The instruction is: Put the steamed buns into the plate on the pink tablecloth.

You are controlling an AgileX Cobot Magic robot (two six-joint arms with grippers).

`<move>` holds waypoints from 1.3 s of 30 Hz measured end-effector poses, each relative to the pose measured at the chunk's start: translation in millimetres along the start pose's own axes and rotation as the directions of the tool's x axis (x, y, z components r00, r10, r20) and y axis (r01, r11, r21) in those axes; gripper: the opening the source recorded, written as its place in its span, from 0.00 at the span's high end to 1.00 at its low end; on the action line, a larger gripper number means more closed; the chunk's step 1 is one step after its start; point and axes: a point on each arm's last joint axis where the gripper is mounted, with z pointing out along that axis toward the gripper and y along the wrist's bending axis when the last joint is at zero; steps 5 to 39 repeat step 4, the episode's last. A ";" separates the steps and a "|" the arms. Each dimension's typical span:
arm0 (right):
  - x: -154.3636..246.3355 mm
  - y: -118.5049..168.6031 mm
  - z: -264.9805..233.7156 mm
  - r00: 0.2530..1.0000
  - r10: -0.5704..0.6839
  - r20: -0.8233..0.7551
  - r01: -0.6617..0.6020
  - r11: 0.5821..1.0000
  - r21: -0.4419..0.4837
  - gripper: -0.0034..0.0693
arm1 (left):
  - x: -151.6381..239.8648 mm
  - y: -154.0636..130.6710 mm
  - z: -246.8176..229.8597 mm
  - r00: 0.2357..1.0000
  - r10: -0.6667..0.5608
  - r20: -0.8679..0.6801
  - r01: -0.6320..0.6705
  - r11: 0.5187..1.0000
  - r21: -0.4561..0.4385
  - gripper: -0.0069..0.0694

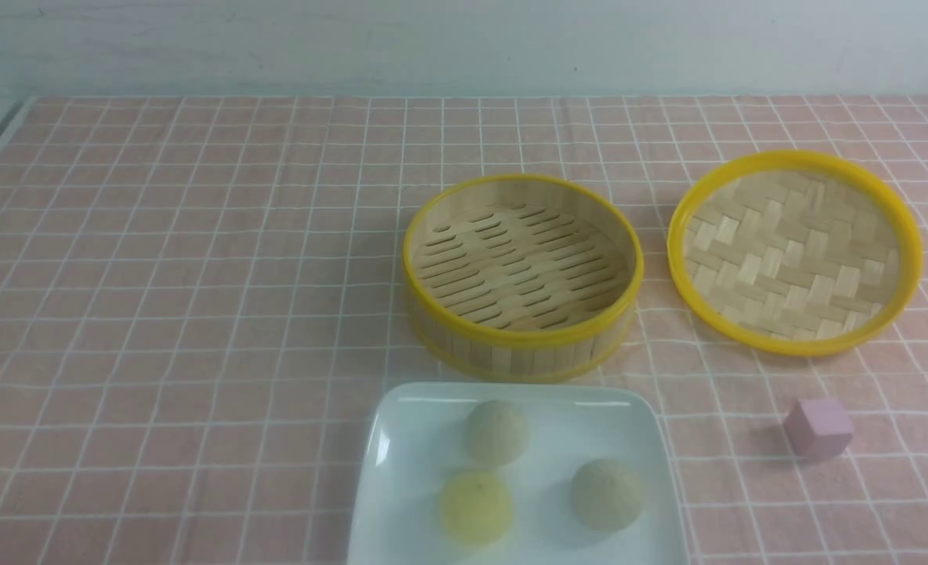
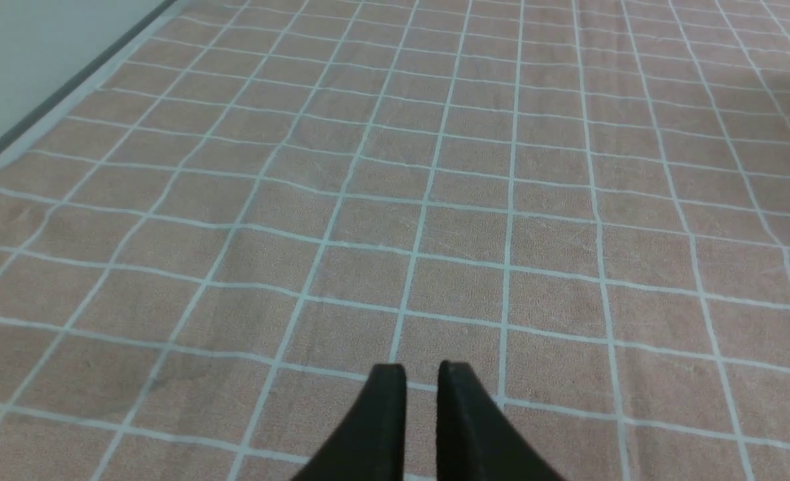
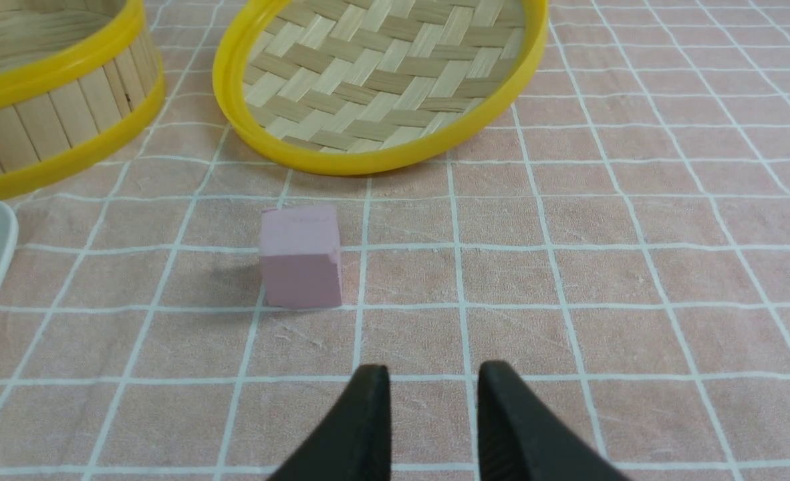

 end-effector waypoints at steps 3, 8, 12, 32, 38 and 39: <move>0.0 0.0 0.0 1.000 0.000 0.000 0.000 1.000 0.000 0.70 | 0.0 0.0 0.0 1.000 0.000 0.000 0.000 1.000 0.000 0.77; 0.0 0.0 0.0 1.000 0.000 0.000 0.000 1.000 0.000 0.70 | 0.0 0.0 0.0 1.000 0.000 0.000 0.000 1.000 0.000 0.77; 0.0 0.0 0.0 1.000 0.000 0.000 0.000 1.000 0.000 0.70 | 0.0 0.0 0.0 1.000 0.000 0.000 0.000 1.000 0.000 0.77; 0.0 0.0 0.0 1.000 0.000 0.000 0.000 1.000 0.000 0.70 | 0.0 0.0 0.0 1.000 0.000 0.000 0.000 1.000 0.000 0.77; 0.0 0.0 0.0 1.000 0.000 0.000 0.000 1.000 0.000 0.70 | 0.0 0.0 0.0 1.000 0.000 0.000 0.000 1.000 0.000 0.77; 0.0 0.0 0.0 1.000 0.000 0.000 0.000 1.000 0.000 0.70 | 0.0 0.0 0.0 1.000 0.000 0.000 0.000 1.000 0.000 0.77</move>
